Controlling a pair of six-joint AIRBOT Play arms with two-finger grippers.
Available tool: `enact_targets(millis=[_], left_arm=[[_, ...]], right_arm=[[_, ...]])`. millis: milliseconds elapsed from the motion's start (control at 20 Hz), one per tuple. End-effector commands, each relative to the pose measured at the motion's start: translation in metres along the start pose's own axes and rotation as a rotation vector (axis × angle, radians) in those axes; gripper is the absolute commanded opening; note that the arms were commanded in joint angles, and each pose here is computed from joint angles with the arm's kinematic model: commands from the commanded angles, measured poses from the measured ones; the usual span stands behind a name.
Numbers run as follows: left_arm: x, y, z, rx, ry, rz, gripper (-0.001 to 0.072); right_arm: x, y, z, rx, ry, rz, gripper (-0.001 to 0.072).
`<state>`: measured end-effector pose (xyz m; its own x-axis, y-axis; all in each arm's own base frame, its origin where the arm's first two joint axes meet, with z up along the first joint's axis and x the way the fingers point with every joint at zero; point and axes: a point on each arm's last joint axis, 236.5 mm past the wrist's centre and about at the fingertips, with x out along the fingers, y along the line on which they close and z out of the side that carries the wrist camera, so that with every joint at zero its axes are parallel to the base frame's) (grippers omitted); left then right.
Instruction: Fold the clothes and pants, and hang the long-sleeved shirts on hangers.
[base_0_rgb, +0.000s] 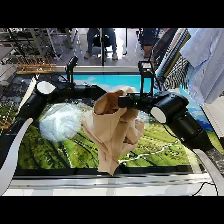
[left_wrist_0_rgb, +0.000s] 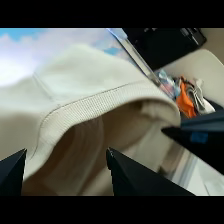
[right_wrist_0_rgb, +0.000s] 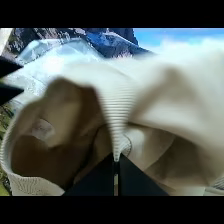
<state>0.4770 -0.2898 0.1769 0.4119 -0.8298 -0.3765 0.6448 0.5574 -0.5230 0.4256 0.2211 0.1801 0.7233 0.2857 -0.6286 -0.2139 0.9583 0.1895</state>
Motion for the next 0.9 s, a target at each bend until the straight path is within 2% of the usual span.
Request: enact_targets(millis=[0,50,150,300,400,450,700,850], left_arm=[[-0.015,-0.005,-0.028,-0.032,0.129,-0.068,0.0542],[-0.025,0.003,-0.036,-0.069,0.170,-0.052,0.0542],[-0.062,0.047,-0.059,-0.150,0.281,0.118,0.0542],[-0.182,0.145,-0.103,-0.227,0.484,0.615,0.0542],[-0.283,0.193,-0.118,-0.287,0.516,0.947,0.0542],[-0.321,0.208,-0.123,-0.317,0.495,1.046,0.0542],[-0.427,0.285,-0.160,-0.530,0.210,1.265,0.0542],[-0.456,0.320,-0.164,-0.536,0.110,1.332,0.0539]], right_arm=[[0.006,0.004,0.011,-0.009,-0.051,0.013,0.0026],[0.007,0.006,0.015,-0.010,-0.065,0.020,0.0026],[0.009,0.006,0.014,-0.011,-0.065,0.022,0.0026],[0.010,0.004,0.011,-0.045,-0.050,0.014,0.0026],[0.010,0.005,0.011,-0.058,-0.051,0.014,0.0027],[0.010,0.005,0.011,-0.063,-0.054,0.016,0.0027],[0.010,0.005,0.011,-0.071,-0.053,0.015,0.0027],[0.010,0.005,0.012,-0.093,-0.054,0.014,0.0027]])
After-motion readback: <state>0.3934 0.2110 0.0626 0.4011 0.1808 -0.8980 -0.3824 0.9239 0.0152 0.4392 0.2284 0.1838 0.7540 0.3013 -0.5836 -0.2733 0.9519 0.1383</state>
